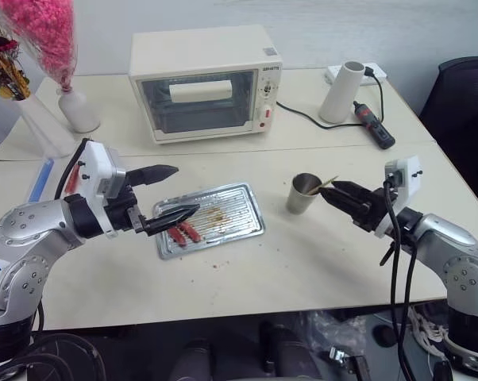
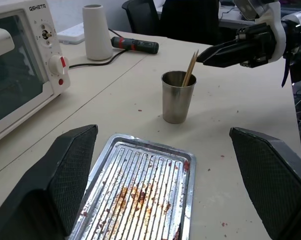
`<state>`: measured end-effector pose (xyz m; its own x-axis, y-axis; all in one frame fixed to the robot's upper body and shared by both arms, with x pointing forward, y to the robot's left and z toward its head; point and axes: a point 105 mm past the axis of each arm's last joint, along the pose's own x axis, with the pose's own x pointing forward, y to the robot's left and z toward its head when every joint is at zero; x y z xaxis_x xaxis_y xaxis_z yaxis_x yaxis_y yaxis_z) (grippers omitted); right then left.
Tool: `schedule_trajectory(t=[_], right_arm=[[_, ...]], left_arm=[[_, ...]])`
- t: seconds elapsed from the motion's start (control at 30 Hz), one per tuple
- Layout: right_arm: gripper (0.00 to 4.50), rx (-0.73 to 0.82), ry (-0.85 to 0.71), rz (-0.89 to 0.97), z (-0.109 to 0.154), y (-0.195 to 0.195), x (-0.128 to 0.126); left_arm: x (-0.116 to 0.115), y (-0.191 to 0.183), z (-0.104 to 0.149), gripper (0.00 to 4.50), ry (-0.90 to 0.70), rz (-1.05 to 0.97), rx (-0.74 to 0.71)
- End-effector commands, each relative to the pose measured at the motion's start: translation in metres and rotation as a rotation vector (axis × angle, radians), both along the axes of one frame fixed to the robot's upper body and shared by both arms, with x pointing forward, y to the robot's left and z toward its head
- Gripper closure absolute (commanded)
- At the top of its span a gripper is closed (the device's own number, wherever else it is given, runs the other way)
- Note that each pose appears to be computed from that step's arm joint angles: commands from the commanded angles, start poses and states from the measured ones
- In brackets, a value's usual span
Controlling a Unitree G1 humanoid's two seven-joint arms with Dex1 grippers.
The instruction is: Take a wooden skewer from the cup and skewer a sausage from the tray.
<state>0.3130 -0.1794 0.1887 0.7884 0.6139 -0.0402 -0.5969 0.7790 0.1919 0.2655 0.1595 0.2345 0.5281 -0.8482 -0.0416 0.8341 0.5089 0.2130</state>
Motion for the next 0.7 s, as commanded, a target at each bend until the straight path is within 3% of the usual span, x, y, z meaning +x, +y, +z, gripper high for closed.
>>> schedule_trajectory(t=[0.03,0.7], right_arm=[[2.11,0.015,-0.052,0.014,0.011,0.003,0.001],[2.11,0.021,-0.062,0.020,0.012,0.006,0.011]], left_arm=[[0.000,0.001,0.009,0.00,-0.047,0.000,-0.001],[0.000,0.002,0.011,0.00,-0.056,0.009,0.001]])
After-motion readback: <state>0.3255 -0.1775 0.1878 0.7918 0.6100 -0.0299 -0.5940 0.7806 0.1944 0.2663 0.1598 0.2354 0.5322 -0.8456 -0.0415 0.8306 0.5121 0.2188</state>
